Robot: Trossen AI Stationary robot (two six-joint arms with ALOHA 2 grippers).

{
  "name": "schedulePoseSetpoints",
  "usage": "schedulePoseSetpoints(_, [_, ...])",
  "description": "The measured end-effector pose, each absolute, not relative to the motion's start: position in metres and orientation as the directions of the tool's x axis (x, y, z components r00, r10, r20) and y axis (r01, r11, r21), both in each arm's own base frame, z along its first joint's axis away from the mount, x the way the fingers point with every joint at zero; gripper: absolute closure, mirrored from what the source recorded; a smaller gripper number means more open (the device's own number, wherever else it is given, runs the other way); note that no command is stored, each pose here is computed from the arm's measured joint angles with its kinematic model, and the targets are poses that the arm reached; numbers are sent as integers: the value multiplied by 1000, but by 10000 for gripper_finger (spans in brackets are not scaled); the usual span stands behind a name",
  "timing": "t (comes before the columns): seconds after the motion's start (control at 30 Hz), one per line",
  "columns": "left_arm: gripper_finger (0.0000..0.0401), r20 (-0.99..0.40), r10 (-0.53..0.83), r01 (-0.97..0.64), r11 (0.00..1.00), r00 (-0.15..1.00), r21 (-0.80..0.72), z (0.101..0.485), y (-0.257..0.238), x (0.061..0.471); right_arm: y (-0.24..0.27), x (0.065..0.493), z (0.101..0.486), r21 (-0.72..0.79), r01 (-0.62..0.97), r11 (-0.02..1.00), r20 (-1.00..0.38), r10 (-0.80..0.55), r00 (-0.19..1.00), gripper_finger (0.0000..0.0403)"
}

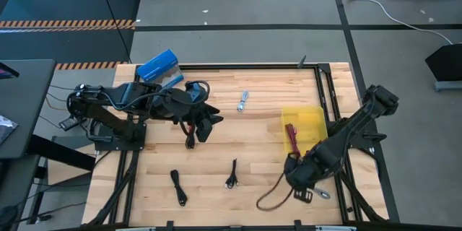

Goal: Pick and place USB-C Cables
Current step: Put the white stripe charger cable into the yellow bin

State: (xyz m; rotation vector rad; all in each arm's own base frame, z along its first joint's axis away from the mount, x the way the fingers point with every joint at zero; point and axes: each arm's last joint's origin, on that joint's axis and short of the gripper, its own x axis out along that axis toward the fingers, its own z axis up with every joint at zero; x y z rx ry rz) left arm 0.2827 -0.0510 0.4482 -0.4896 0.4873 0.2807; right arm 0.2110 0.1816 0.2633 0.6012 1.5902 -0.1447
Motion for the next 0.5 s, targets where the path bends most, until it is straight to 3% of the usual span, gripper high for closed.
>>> schedulePoseSetpoints(0.5, [245, -405, 126, -225, 952, 906, -207, 459, -53, 288, 82, 217, 284, 14, 847, 531, -997, 74, -29, 387])
